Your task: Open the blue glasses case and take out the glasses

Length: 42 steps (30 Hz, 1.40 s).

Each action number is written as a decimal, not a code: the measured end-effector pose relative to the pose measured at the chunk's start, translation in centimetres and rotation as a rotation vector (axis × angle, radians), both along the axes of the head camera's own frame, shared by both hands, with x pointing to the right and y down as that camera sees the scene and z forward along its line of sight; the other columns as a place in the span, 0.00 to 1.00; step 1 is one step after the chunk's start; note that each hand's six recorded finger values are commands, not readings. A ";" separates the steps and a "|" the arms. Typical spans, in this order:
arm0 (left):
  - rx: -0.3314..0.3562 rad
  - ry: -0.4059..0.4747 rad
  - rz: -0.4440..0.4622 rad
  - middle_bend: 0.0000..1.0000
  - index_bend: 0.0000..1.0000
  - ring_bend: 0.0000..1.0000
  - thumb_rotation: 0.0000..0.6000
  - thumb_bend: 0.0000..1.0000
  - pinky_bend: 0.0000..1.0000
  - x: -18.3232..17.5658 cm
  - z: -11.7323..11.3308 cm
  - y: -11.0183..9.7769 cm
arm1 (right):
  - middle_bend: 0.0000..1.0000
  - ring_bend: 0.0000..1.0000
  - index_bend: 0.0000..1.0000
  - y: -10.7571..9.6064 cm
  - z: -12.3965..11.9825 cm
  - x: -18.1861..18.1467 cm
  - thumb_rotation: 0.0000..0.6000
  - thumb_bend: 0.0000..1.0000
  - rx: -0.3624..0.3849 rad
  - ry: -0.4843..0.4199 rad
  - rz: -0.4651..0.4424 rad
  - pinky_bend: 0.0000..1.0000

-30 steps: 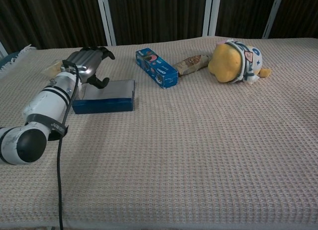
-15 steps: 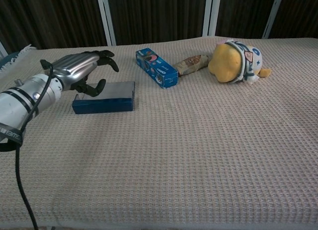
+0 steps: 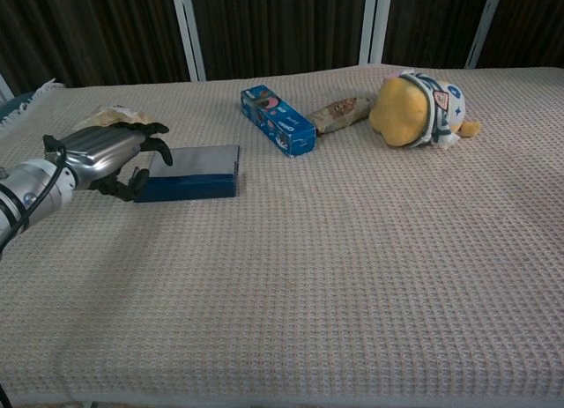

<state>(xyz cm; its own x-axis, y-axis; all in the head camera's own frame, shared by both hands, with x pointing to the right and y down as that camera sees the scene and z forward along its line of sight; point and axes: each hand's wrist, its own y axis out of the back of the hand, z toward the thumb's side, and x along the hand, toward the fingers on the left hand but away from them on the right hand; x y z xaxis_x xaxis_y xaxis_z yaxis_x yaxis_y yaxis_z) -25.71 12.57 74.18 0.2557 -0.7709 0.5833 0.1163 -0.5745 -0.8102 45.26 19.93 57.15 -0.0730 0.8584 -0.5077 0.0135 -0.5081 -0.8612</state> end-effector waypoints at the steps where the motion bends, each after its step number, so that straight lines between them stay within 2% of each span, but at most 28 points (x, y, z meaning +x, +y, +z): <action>1: 0.003 -0.005 0.002 0.00 0.30 0.00 1.00 0.66 0.00 -0.1 0.1 0.0 | 0.00 0.00 0.00 0.0 0.0 0.0 1.00 0.06 -0.001 0.001 0.000 0.00; 13: -0.014 -0.058 -0.010 0.01 0.40 0.00 1.00 0.66 0.00 -1.9 0.8 0.6 | 0.00 0.00 0.00 0.1 0.0 -0.1 1.00 0.06 -0.002 0.002 -0.004 0.00; 17: 0.004 -0.064 -0.012 0.02 0.41 0.00 1.00 0.66 0.00 -2.3 0.6 0.7 | 0.00 0.00 0.00 0.1 0.1 -0.2 1.00 0.06 -0.004 0.002 -0.007 0.00; 24: 0.016 -0.066 0.006 0.02 0.42 0.00 1.00 0.66 0.00 -3.3 -0.1 2.2 | 0.00 0.00 0.00 0.1 0.2 -0.3 1.00 0.06 -0.011 0.004 -0.009 0.00; 33: -0.027 -0.055 0.047 0.02 0.42 0.00 1.00 0.66 0.00 -4.4 -1.5 5.4 | 0.00 0.00 0.00 0.2 0.0 -0.4 1.00 0.06 -0.002 -0.001 -0.009 0.00; 42: -0.097 0.009 0.128 0.01 0.43 0.00 1.00 0.66 0.00 -3.1 -3.0 9.2 | 0.00 0.00 0.00 0.5 -0.2 -0.6 1.00 0.06 0.002 -0.010 -0.017 0.00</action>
